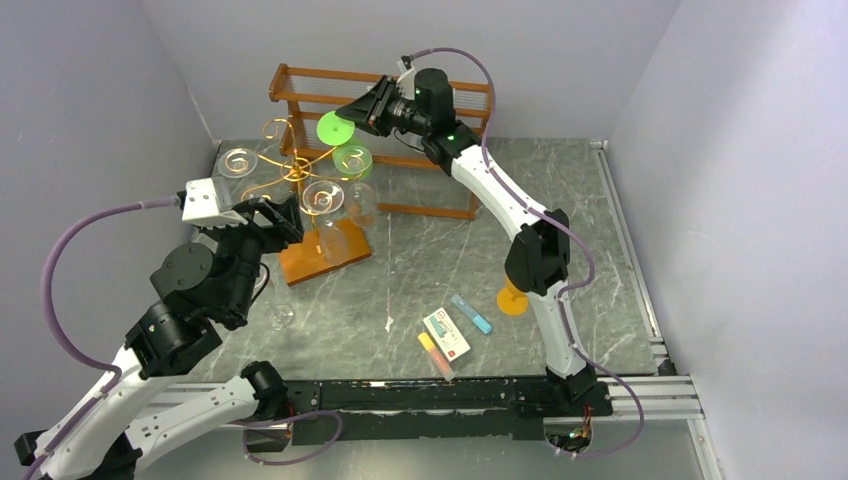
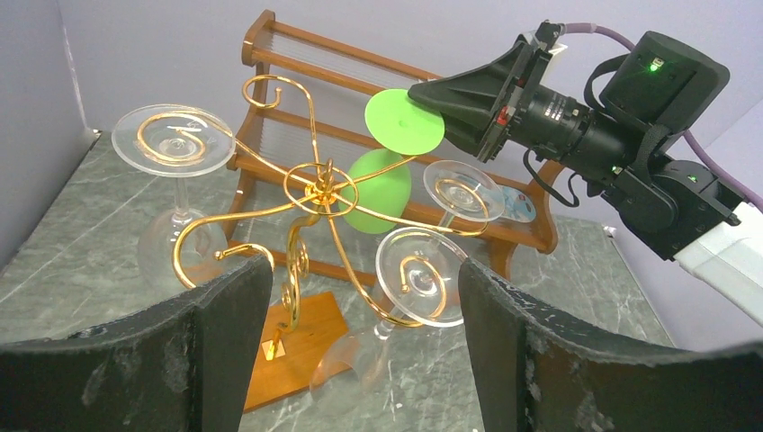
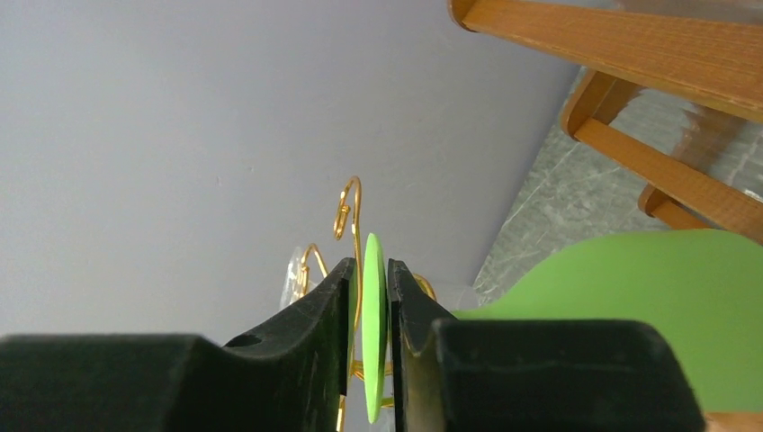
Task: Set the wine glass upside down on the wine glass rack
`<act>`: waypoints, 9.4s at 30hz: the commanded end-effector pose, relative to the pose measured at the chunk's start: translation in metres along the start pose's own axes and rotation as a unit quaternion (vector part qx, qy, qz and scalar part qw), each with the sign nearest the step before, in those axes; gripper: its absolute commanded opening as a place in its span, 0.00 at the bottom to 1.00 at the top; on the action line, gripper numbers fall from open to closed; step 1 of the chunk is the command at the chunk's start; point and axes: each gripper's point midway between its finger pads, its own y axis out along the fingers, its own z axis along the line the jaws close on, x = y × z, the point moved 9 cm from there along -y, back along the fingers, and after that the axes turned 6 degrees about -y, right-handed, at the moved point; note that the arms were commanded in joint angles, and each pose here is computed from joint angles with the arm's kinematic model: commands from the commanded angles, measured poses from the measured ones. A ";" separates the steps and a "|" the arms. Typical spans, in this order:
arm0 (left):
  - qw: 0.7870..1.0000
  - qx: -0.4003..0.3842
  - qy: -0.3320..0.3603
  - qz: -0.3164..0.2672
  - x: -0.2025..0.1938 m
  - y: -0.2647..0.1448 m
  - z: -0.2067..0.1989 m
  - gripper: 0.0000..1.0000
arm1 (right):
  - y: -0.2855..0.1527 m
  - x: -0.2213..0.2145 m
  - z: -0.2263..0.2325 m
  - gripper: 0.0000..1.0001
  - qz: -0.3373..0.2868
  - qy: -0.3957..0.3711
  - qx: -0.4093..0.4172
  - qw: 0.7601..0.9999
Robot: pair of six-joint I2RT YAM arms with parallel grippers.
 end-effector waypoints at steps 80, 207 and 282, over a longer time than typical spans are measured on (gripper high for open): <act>0.979 -0.201 0.013 0.002 0.035 -0.019 -0.031 0.93 | -0.332 -0.157 -0.085 0.28 0.053 -0.175 -0.574 0.798; 0.871 -0.472 0.122 -0.057 -0.058 0.030 -0.154 0.05 | -0.285 -0.090 0.157 0.74 -0.049 -0.248 0.174 0.952; 0.816 -0.448 -0.254 0.262 -0.055 -0.003 -0.162 0.11 | -0.306 -0.119 0.119 0.00 -0.085 -0.212 0.117 0.967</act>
